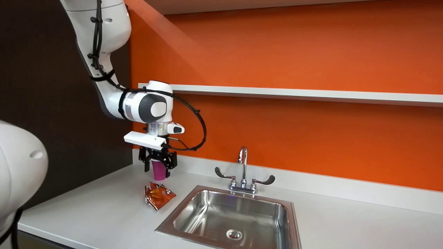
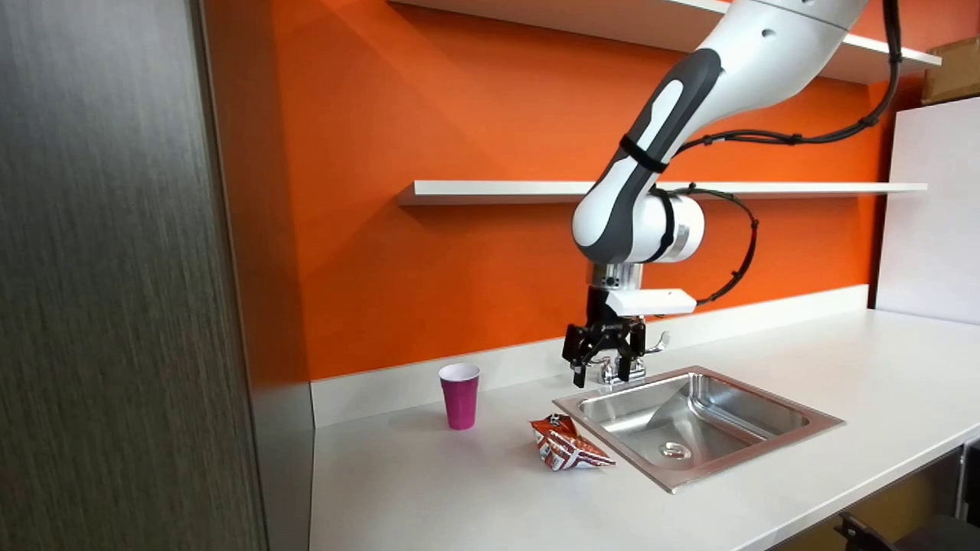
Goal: Put the orange packet into the sink
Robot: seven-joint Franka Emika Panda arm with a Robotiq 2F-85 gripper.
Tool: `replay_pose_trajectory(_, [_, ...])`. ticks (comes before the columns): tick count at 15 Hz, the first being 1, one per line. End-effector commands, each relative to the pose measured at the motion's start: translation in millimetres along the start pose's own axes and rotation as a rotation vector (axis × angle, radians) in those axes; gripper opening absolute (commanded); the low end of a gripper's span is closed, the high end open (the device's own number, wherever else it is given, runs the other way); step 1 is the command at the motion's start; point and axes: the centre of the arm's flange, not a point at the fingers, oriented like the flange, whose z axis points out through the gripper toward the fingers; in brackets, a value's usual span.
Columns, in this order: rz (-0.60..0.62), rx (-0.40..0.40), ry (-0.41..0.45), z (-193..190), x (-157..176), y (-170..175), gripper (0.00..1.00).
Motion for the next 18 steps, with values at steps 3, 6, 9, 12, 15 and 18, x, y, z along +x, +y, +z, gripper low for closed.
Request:
replay_pose_trajectory(3, [-0.004, 0.014, -0.012, 35, 22, -13, 1.00])
replay_pose_trajectory(6, [-0.012, 0.011, -0.021, 49, 26, -18, 1.00])
replay_pose_trajectory(9, [-0.016, 0.009, -0.026, 63, 29, -21, 1.00])
replay_pose_trajectory(12, [-0.013, 0.005, -0.027, 76, 32, -20, 1.00])
replay_pose_trajectory(15, [-0.010, 0.000, -0.023, 86, 35, -19, 1.00])
replay_pose_trajectory(18, [-0.002, -0.004, -0.013, 93, 39, -18, 1.00])
